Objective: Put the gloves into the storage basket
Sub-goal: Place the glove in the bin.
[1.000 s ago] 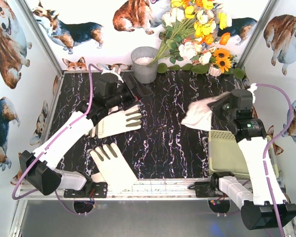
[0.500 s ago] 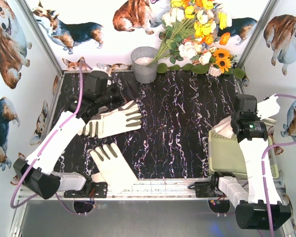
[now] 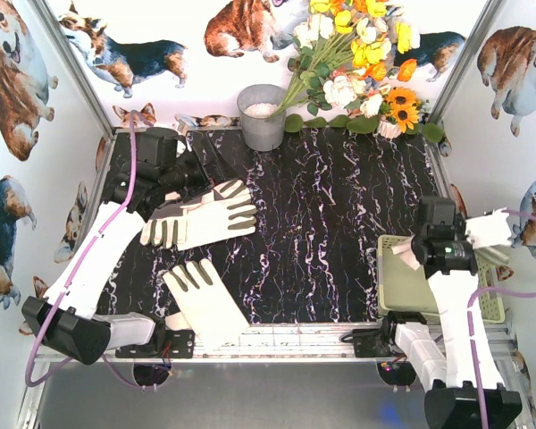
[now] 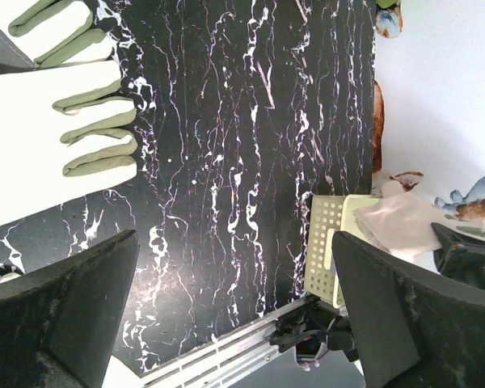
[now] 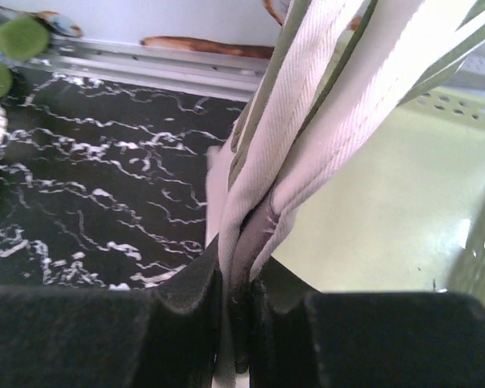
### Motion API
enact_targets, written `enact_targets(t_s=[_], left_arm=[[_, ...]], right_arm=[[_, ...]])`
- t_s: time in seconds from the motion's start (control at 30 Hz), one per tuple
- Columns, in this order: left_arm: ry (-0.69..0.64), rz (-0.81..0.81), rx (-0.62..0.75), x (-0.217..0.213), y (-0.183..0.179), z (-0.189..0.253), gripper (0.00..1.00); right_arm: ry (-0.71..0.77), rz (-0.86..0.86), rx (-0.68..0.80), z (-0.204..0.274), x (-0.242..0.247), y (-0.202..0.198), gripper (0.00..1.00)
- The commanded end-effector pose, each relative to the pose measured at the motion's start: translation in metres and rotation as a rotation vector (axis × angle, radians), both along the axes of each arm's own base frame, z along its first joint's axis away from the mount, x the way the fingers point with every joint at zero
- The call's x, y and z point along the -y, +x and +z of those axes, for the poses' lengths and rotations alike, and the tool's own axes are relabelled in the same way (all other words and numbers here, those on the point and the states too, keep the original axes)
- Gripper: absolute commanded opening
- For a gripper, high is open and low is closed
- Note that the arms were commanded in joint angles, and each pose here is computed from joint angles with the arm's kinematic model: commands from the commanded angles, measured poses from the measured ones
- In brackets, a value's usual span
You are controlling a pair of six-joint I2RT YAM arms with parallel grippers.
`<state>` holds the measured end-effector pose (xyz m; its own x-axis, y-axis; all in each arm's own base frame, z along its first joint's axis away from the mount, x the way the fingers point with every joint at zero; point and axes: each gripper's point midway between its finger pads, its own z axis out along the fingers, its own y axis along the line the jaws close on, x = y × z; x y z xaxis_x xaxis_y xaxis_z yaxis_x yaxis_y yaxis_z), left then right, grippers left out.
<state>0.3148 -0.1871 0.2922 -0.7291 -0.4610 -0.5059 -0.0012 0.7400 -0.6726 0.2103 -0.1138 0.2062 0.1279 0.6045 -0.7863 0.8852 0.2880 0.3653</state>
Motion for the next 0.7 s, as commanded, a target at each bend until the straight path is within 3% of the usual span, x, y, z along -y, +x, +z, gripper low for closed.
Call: enact_targets(t_s=[0.0, 0.67], left_arm=[[0.004, -0.048, 0.006, -0.001, 0.001, 0.002, 1.0], [0.009, -0.073, -0.015, -0.011, 0.003, -0.009, 1.0]], right_arm=[[0.019, -0.124, 0.042, -0.016, 0.007, -0.018, 0.0], [0.181, -0.313, -0.132, -0.107, -0.007, -0.072, 0.0]])
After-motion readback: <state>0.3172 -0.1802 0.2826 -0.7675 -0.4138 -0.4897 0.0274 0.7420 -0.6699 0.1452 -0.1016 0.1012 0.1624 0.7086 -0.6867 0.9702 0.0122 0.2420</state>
